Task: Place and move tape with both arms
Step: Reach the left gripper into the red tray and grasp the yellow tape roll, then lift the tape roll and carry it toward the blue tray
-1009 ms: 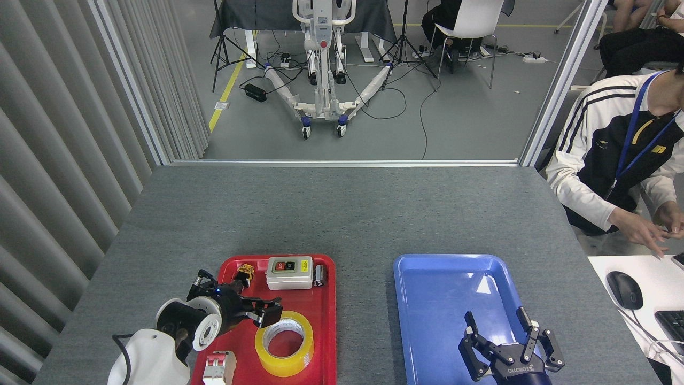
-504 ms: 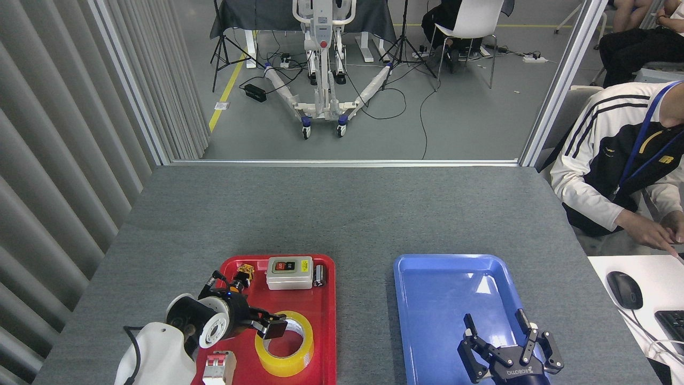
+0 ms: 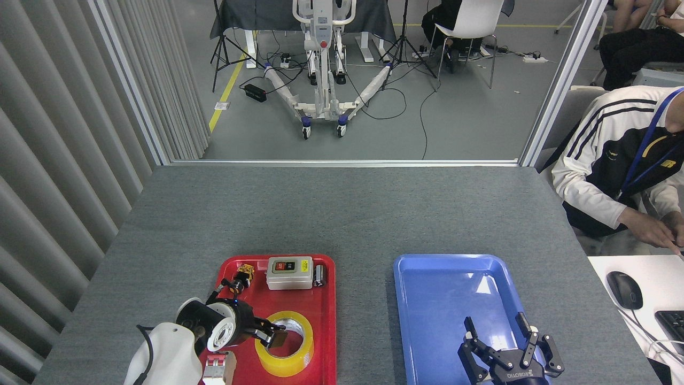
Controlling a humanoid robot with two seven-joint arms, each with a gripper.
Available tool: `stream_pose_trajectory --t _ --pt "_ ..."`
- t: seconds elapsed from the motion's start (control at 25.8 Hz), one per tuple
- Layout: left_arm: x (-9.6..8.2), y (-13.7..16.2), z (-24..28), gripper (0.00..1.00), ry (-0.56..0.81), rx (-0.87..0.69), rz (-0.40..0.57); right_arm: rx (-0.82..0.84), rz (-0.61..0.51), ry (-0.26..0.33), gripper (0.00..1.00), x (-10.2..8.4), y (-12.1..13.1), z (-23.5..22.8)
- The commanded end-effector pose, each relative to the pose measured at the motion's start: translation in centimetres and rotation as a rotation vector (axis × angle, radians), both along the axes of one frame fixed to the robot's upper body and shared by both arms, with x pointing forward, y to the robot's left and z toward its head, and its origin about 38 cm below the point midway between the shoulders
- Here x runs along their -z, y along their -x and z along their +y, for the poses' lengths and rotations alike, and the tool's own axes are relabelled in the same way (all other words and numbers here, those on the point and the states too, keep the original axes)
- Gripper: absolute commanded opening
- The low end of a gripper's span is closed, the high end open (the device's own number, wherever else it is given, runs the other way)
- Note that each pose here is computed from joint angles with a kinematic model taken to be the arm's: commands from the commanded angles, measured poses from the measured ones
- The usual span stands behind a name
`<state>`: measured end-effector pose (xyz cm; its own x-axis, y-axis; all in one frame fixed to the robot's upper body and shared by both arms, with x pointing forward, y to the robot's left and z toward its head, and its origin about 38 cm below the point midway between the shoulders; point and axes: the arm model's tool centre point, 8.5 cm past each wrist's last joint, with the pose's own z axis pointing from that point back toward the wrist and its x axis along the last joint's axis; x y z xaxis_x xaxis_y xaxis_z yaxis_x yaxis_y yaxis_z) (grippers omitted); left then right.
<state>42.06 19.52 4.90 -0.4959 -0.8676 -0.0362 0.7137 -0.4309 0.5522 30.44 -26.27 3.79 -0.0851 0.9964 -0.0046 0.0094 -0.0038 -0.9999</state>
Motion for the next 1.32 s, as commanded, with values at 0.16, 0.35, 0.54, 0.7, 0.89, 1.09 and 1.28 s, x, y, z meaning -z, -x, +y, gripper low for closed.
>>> stream_pose_trajectory --t 0.16,0.35,0.54,0.7,0.89,1.09,1.28 --pt "1.2 0.5 0.3 0.44 -0.037 0.000 0.065 0.001 0.006 -0.002 1.00 0.2 0.2 0.0" --pt "0.4 0.9 -0.7 0.00 -0.017 0.122 0.063 0.000 0.005 -0.002 1.00 0.2 0.3 0.0" --pt "-0.7 1.1 -0.5 0.00 0.089 0.257 0.057 0.000 0.002 -0.001 1.00 0.1 0.3 0.0" --pt "-2.3 0.9 -1.3 0.00 0.180 0.328 0.016 -0.003 -0.003 -0.001 1.00 0.1 0.3 0.0" --pt "-8.6 0.6 -4.3 0.00 0.691 0.491 -0.199 -0.057 -0.006 -0.011 1.00 0.1 0.4 0.6" --pt "-7.6 0.7 -7.4 0.00 0.874 0.447 -0.194 -0.150 -0.049 -0.031 1.00 -0.2 0.7 1.4" --pt "-7.5 1.7 -10.8 0.00 0.995 0.444 -0.204 -0.393 -0.135 -0.054 1.00 -1.5 1.6 1.9"
